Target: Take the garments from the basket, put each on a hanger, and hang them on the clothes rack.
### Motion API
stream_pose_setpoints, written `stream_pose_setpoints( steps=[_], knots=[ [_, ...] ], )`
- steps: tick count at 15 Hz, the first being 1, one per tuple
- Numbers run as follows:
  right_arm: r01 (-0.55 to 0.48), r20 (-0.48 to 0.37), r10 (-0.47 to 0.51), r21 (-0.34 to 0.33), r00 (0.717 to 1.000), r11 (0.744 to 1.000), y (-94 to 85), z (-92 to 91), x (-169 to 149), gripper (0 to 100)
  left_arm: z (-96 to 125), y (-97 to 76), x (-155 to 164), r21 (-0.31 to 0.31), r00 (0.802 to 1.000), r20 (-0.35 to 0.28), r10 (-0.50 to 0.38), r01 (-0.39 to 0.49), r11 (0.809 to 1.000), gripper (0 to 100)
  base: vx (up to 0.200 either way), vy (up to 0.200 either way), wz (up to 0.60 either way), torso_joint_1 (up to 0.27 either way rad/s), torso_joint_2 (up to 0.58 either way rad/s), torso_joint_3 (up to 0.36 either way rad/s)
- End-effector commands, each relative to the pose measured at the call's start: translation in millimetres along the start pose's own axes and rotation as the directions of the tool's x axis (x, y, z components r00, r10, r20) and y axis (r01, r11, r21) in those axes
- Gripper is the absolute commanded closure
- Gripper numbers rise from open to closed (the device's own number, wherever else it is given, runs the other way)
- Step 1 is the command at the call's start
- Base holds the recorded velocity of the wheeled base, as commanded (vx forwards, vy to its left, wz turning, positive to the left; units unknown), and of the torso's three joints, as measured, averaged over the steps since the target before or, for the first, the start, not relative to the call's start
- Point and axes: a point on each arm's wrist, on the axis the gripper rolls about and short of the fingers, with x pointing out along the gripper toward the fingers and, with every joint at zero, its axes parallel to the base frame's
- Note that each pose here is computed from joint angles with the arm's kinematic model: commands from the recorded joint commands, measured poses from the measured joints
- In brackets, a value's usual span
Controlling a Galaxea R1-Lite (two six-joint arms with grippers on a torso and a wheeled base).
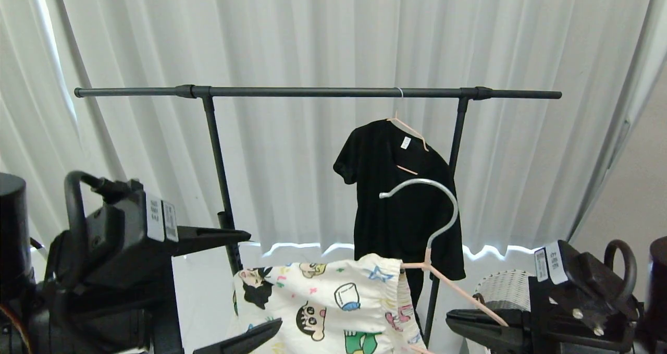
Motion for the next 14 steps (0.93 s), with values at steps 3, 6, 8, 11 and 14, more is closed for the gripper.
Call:
stream_pose_setpoints(
  steps=[3, 6, 8, 11, 14],
  knots=[
    [-0.094, -0.024, 0.093, -0.062, 0.995, 0.994, 16.8, -3.3, -6.0, 100, -3.2, -25.5, 3.0, 0.056, 0.986, 0.021, -0.163, 0.162, 0.985, 0, 0.000, 0.000, 0.00, 0.000, 0.00, 0.000],
    [-0.131, -0.027, 0.130, -0.082, 0.991, 0.988, 25.1, -3.1, -4.5, 100, -4.9, -31.9, 17.6, 0.056, 0.973, -0.016, -0.229, 0.230, 0.972, 0, 0.000, 0.000, 0.00, 0.000, 0.00, 0.000],
    [-0.149, -0.029, 0.147, -0.095, 0.989, 0.984, 30.0, -2.6, -3.7, 100, -9.8, -31.9, 27.8, 0.029, 0.967, -0.055, -0.248, 0.249, 0.968, 0, 0.000, 0.000, 0.00, 0.000, 0.00, 0.000],
    [-0.165, -0.034, 0.161, -0.129, 0.986, 0.978, 36.4, -2.8, -2.5, 100, -14.4, -31.8, 37.0, 0.007, 0.960, -0.090, -0.264, 0.266, 0.964, 0, 0.000, 0.000, 0.00, 0.000, 0.00, 0.000],
    [-0.157, -0.027, 0.155, -0.135, 0.988, 0.978, 37.1, -1.4, -2.9, 100, -18.0, -33.6, 38.0, 0.002, 0.956, -0.104, -0.273, 0.275, 0.962, 0, 0.000, 0.000, 0.00, 0.000, 0.00, 0.000]
  ],
)
